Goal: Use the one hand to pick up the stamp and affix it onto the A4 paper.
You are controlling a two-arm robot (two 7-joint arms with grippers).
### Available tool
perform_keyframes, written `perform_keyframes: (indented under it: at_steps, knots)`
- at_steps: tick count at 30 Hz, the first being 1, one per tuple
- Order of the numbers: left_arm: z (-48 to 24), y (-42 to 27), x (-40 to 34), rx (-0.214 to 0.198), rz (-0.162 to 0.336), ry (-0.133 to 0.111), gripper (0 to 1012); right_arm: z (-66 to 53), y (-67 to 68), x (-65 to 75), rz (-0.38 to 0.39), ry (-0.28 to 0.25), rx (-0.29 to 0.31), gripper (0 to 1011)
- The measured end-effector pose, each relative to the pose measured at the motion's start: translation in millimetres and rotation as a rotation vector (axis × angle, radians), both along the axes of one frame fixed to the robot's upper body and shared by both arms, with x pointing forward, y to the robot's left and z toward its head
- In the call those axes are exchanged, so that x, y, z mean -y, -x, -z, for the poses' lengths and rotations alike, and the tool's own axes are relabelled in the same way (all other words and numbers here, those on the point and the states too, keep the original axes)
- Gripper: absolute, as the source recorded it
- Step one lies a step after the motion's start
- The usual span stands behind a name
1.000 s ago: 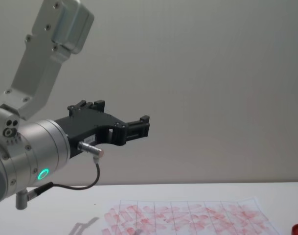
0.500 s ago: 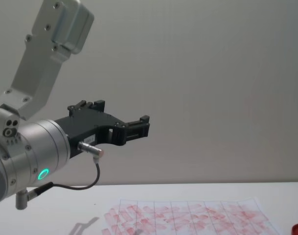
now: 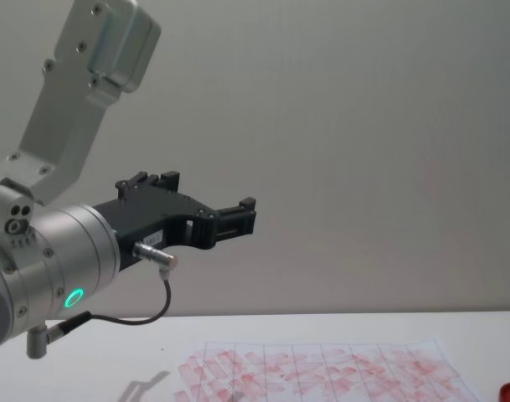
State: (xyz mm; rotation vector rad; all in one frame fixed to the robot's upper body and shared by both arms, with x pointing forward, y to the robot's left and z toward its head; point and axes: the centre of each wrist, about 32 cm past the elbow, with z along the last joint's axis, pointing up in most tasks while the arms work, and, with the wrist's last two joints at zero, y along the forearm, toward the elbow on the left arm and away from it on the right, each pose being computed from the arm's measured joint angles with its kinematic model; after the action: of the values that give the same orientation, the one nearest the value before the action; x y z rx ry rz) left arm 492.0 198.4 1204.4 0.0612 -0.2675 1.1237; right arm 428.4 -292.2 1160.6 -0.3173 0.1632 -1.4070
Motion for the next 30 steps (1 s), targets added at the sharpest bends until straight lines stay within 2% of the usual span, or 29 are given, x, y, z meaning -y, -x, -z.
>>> perform_keyframes:
  at_steps: [18, 30]
  knots:
    - [0.0, 0.0, 0.0, 0.000, 0.000, 0.000, 1001, 12.5, -29.1, -4.9, -0.087, -0.027, -0.071, 1001]
    - [0.0, 0.0, 0.0, 0.000, 0.000, 0.000, 1001, 15.2, -35.3, -6.8, -0.107, -0.028, -0.080, 1001]
